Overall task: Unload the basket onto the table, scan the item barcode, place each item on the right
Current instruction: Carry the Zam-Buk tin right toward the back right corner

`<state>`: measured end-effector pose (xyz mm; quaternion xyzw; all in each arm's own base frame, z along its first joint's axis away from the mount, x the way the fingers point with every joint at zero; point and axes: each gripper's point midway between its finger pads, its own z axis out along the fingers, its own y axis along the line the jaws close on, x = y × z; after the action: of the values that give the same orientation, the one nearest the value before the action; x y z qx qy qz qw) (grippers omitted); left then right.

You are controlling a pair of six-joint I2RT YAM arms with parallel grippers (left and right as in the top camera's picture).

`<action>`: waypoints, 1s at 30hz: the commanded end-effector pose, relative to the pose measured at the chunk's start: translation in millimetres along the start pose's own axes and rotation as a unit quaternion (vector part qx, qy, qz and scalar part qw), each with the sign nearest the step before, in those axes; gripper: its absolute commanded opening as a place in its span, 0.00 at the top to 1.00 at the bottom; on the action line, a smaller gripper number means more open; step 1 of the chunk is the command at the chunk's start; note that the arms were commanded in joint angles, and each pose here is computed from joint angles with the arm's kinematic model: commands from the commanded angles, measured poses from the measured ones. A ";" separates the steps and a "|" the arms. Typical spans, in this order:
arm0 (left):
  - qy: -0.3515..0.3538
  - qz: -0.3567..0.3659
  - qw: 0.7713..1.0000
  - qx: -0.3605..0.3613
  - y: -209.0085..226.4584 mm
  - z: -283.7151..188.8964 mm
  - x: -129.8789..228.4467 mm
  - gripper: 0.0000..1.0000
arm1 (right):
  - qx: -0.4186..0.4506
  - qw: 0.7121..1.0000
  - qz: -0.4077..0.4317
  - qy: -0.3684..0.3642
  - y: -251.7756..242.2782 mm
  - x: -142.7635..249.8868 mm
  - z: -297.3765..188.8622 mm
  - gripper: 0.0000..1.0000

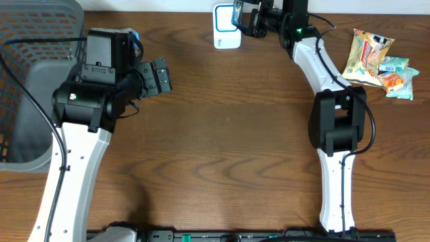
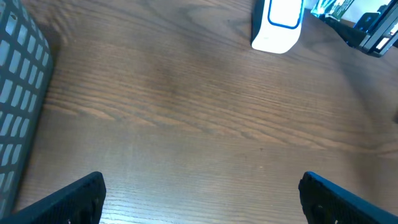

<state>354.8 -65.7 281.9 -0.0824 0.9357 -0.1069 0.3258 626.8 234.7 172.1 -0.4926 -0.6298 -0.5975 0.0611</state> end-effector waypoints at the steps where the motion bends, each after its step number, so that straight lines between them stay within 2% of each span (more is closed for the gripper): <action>1: -0.005 0.003 1.000 -0.005 1.9 -2.4 -2.6 0.02 | 0.007 1.000 0.003 0.003 -8.6 9.0 12.8 0.39; 5: -0.005 0.003 1.000 -0.005 1.9 -2.4 -2.6 0.02 | 0.012 1.000 -0.004 0.008 -13.8 17.1 19.9 0.44; 8: -0.005 0.003 1.000 -0.006 1.9 -2.4 -2.6 0.03 | -0.007 0.999 -0.044 0.010 -0.6 12.3 12.0 0.47; 10: -0.005 0.003 1.000 -0.005 1.9 -2.4 -2.6 0.02 | -0.035 0.995 -0.093 0.026 20.6 7.7 -5.0 0.44; 17: -0.005 0.002 1.000 -0.006 2.0 -2.4 -2.7 0.02 | -0.091 0.981 -0.161 0.052 73.6 -11.5 -77.3 0.44; 20: -0.005 0.003 1.000 -0.005 1.9 -2.4 -2.6 0.02 | -0.111 0.972 -0.203 0.033 93.6 -24.6 -113.6 0.48; 25: -0.005 0.003 1.000 -0.005 1.9 -2.4 -2.6 0.02 | -0.119 0.960 -0.250 -0.025 113.4 -51.4 -170.9 0.46; 30: -0.005 0.003 1.000 -0.005 1.9 -2.4 -2.6 0.02 | -0.059 0.963 -0.232 -0.119 92.5 -96.7 -224.6 0.45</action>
<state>354.8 -65.6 281.8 -0.0825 0.9358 -0.1067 0.3257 639.0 13.3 199.6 -0.4475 -0.6570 -0.5987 -0.0985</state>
